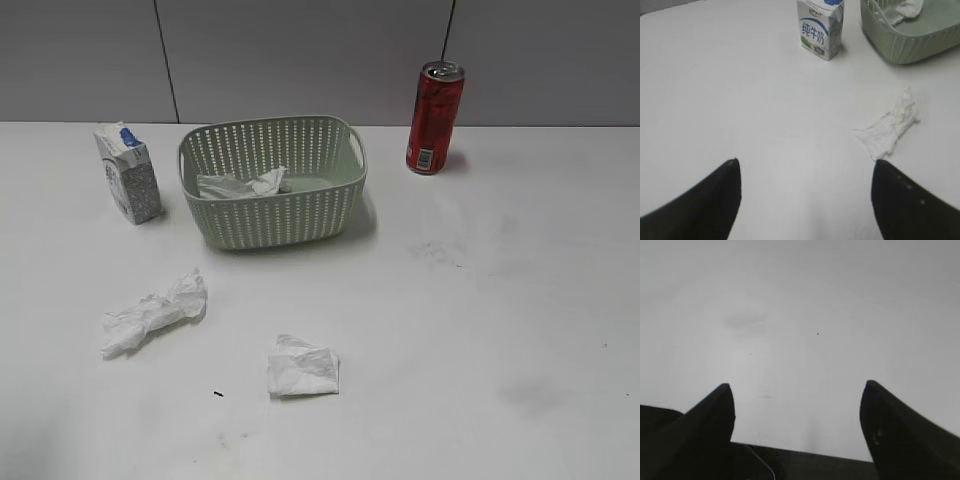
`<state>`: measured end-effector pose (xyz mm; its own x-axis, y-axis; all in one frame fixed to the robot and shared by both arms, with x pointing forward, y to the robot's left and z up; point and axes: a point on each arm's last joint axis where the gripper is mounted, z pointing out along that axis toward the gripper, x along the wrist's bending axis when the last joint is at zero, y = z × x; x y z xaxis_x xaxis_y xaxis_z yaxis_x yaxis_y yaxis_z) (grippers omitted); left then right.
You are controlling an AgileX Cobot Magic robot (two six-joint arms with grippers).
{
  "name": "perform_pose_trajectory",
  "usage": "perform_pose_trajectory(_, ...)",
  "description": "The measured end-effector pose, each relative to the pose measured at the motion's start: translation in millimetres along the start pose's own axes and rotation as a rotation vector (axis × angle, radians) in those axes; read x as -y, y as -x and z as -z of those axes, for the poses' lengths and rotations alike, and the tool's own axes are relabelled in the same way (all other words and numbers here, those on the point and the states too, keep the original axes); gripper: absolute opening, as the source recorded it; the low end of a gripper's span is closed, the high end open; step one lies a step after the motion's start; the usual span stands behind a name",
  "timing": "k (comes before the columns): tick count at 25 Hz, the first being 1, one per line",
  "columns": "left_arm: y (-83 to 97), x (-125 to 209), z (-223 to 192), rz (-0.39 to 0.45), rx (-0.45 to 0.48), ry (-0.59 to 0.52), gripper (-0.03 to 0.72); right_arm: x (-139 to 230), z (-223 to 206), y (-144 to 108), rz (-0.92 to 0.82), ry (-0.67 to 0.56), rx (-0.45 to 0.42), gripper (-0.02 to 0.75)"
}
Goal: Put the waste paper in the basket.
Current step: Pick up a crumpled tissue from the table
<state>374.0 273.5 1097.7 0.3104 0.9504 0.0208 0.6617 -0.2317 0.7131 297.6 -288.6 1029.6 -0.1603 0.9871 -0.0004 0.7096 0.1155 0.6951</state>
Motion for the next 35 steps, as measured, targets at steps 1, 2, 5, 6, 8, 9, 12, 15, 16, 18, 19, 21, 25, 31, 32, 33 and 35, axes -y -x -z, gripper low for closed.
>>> perform_pose_trajectory(1, 0.5, -8.2, -7.2, -0.024, 0.014, -0.021, 0.596, 1.4, 3.9, -0.5, -0.001, 0.031, 0.003, 0.589)
perform_pose_trajectory(2, 2.5, -16.0, -14.8, -0.059, 0.030, -0.042, 0.594, 3.0, 7.6, -1.1, -0.002, 0.060, 0.004, 0.589)
perform_pose_trajectory(5, 14.7, -34.0, -40.1, -0.188, 0.071, -0.115, 0.594, 7.6, 16.5, -2.5, 0.000, 0.131, 0.010, 0.589)
perform_pose_trajectory(6, 19.5, -38.3, -51.4, -0.228, 0.083, -0.148, 0.593, 9.1, 19.2, -2.9, 0.001, 0.152, 0.012, 0.589)
perform_pose_trajectory(8, 32.0, -42.6, -75.0, -0.292, 0.117, -0.218, 0.593, 11.8, 22.2, -3.4, 0.002, 0.181, 0.014, 0.589)
perform_pose_trajectory(9, 37.7, -43.6, -88.7, -0.313, 0.133, -0.256, 0.593, 13.1, 23.6, -3.7, 0.003, 0.194, 0.015, 0.589)
perform_pose_trajectory(12, 48.8, -40.7, -129.0, -0.342, 0.162, -0.362, 0.593, 14.7, 26.1, -4.1, 0.005, 0.215, 0.017, 0.589)
perform_pose_trajectory(15, 52.6, -31.5, -167.2, -0.344, 0.171, -0.456, 0.593, 14.9, 26.4, -4.1, 0.004, 0.217, 0.017, 0.589)
perform_pose_trajectory(16, 53.7, -27.0, -179.2, -0.345, 0.173, -0.486, 0.593, 14.9, 26.4, -4.1, 0.004, 0.217, 0.017, 0.589)
perform_pose_trajectory(18, 55.2, -19.7, -198.0, -0.346, 0.177, -0.528, 0.593, 15.0, 26.5, -4.1, 0.003, 0.218, 0.017, 0.589)
perform_pose_trajectory(19, 55.8, -15.9, -206.6, -0.345, 0.178, -0.546, 0.593, 14.9, 26.5, -4.1, 0.003, 0.219, 0.017, 0.589)
perform_pose_trajectory(21, 57.5, -8.9, -221.3, -0.337, 0.183, -0.568, 0.593, 14.9, 26.5, -4.1, 0.002, 0.219, 0.017, 0.589)
perform_pose_trajectory(25, 60.5, -1.1, -239.9, -0.303, 0.193, -0.573, 0.593, 14.9, 26.5, -4.2, 0.001, 0.219, 0.016, 0.589)
perform_pose_trajectory(31, 64.1, 6.2, -257.6, -0.281, 0.213, -0.560, 0.593, 14.9, 26.5, -4.2, 0.001, 0.219, 0.016, 0.589)
perform_pose_trajectory(32, 64.3, 7.7, -260.7, -0.281, 0.212, -0.560, 0.593, 14.9, 26.5, -4.2, 0.001, 0.219, 0.016, 0.589)
perform_pose_trajectory(33, 64.4, 10.0, -264.0, -0.281, 0.212, -0.565, 0.591, 14.9, 26.5, -4.2, 0.001, 0.219, 0.016, 0.589)
perform_pose_trajectory(35, 64.6, 13.2, -269.3, -0.280, 0.210, -0.569, 0.590, 14.9, 26.5, -4.2, 0.001, 0.219, 0.016, 0.589)
